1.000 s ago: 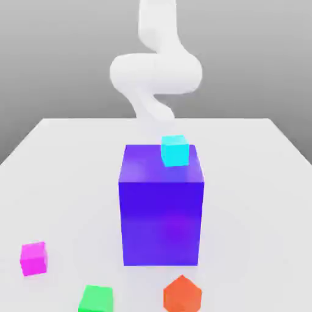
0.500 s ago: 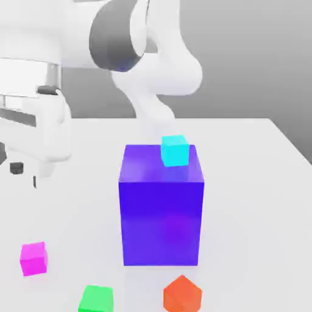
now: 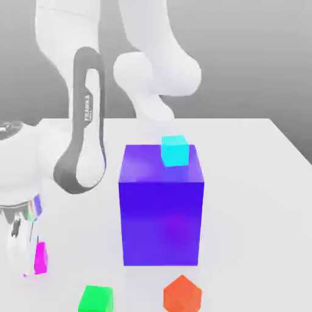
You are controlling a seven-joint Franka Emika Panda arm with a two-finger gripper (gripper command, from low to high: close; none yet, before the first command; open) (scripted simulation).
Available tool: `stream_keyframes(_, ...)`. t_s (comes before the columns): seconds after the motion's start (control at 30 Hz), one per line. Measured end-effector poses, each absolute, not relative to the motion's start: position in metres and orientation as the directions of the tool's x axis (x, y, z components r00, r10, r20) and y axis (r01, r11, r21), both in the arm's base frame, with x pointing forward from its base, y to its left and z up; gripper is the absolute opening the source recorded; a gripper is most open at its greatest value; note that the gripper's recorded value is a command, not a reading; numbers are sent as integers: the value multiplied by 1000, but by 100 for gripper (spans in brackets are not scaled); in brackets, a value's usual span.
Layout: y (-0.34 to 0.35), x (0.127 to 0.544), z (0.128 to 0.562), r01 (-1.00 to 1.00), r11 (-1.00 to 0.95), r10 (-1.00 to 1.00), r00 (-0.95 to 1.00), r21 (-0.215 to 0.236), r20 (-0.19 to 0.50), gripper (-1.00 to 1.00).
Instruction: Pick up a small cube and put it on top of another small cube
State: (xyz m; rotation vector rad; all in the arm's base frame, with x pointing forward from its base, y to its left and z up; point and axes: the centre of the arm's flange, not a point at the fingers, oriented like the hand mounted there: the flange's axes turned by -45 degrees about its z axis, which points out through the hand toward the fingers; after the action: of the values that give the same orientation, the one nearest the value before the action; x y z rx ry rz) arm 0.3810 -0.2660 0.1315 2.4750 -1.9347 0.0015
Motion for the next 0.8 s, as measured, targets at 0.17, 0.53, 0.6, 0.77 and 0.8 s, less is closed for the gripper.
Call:
stream_keyframes(0.17,-266,381,131,-970,-241,-970,241,-1,2,-100)
stream_keyframes(0.53,-163,470,226,-796,-605,-796,605,-5,-5,-100)
stream_keyframes(0.6,-125,492,234,-712,-702,-712,702,-3,-1,-100)
stream_keyframes(0.77,-109,500,182,-675,-738,-675,738,-1,1,100)
stream_keyframes(0.8,-109,500,182,-675,-738,-675,738,-1,1,100)
